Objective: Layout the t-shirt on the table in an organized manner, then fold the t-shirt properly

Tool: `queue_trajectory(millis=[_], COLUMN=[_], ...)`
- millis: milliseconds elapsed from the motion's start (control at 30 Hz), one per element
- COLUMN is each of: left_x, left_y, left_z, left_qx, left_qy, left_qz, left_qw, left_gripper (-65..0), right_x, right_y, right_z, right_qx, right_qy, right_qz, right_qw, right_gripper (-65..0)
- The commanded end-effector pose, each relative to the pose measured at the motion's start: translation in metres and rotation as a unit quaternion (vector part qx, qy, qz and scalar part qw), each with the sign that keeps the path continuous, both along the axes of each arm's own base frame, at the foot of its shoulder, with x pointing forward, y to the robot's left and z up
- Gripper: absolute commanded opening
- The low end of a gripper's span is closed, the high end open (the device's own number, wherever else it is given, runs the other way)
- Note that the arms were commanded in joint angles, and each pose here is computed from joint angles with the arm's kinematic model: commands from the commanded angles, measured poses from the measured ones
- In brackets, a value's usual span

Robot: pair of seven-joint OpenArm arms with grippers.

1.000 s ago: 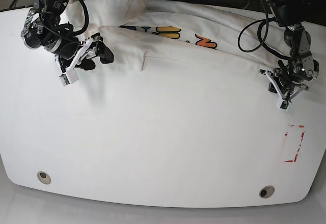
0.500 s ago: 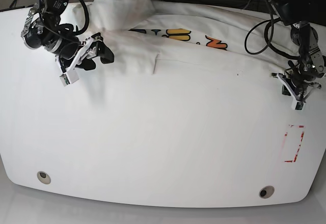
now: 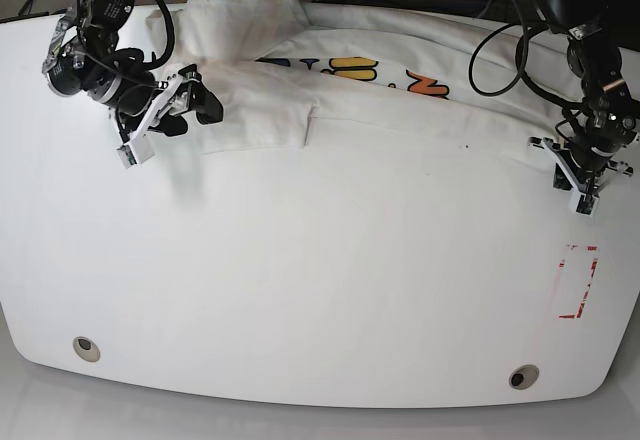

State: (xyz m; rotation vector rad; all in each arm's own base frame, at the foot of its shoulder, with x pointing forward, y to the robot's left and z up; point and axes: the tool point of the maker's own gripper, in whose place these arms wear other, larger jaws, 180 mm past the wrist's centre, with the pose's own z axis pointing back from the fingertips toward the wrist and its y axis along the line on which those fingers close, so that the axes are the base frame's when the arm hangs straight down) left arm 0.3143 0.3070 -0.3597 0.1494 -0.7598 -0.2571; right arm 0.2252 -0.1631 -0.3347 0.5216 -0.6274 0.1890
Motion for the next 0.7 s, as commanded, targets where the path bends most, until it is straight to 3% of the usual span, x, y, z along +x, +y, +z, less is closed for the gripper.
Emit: queue_trajectory(millis=[0, 433, 667], left_x=[0.006, -0.017, -0.035], left_y=[0.002, -0.007, 0.008], left_z=[0.021, 0.040, 0.044], left_qx=[0.014, 0.055, 0.068], left_qy=[-0.031, -0.045, -0.042], left_qz=[-0.007, -0.031, -0.012], left_qw=[0.999, 0.997, 0.997], left_gripper=[-62.3, -62.3, -62.3], right_x=[0.007, 0.006, 0.006], right_y=[-0.003, -0.007, -0.007], right_z=[0.009, 0.004, 0.004], right_qx=[-0.006, -0.024, -0.024], right_qy=[-0.020, -0.013, -0.013], right_qz=[0.000, -0.003, -0.003], right_qw=[0.9998, 0.9996, 0.9996], right_gripper=[-22.5, -22.5, -22.5])
